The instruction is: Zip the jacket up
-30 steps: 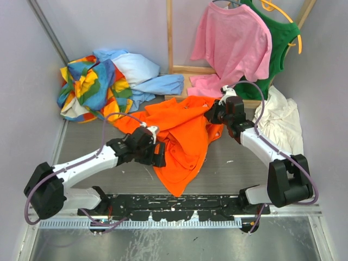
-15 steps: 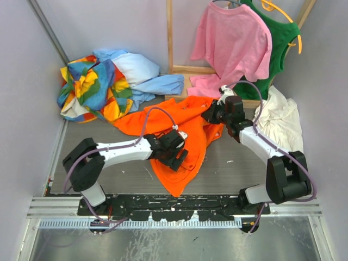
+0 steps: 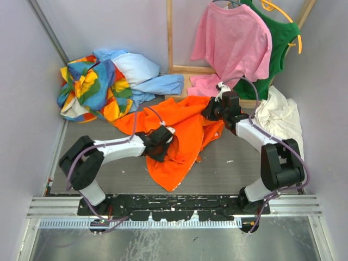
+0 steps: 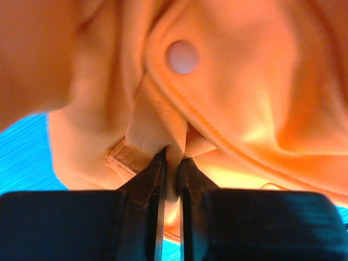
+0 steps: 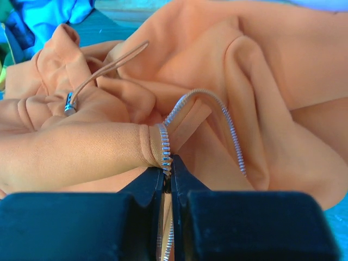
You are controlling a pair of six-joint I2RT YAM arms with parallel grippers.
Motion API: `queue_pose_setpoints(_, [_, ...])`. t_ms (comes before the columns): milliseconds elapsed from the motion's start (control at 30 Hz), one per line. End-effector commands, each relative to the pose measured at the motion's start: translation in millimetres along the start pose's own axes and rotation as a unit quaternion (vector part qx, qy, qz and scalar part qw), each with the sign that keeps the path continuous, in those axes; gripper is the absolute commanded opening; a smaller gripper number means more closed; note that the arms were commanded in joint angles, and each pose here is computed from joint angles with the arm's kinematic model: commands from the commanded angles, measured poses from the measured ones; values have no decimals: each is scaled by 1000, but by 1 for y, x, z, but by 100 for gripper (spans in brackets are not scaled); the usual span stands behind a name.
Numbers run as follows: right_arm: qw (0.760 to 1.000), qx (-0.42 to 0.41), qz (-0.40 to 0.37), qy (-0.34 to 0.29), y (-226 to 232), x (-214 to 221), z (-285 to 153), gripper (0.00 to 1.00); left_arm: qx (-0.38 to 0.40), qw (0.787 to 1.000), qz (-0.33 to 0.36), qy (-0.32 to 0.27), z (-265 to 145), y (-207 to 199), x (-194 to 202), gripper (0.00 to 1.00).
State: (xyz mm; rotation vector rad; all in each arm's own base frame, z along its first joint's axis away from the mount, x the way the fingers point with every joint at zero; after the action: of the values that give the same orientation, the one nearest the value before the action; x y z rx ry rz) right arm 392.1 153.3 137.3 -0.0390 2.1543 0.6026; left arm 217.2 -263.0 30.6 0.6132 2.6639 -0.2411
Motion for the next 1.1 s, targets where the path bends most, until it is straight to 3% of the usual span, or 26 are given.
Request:
queue_pose_setpoints(0, [997, 29, -18, -69, -9, -61, 6, 10, 1, 996, -83, -37, -20, 33, -7, 2])
queue_pose_setpoints(167, [995, 14, -28, -92, 1, -103, 20, 7, 50, 979, -163, -110, -59, 34, -26, 0])
queue_pose_setpoints(400, [995, -49, -33, -85, 28, -133, 46, 9, 125, 952, -230, -162, -90, 19, -28, 0])
queue_pose_setpoints(667, [994, -98, -51, 4, 56, -84, 47, 39, 108, 940, -280, -164, -72, 25, -26, 0])
queue_pose_setpoints(1067, [995, -73, -72, 11, 51, -39, -39, 69, 57, 929, -315, -188, -93, 55, -10, 0])
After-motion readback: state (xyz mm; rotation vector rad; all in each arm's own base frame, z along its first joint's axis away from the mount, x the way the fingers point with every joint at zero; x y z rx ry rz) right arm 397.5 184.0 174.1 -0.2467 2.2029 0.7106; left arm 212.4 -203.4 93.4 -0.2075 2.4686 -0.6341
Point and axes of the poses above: each gripper's point midway between its finger pads, its own z axis out along the fingers, its own y axis along the line the jaws close on, x = y × z, the point moved 1 cm from there along -z, back along the fingers, and after that the axes turned 2 degrees about -z, right-handed, at the moved point
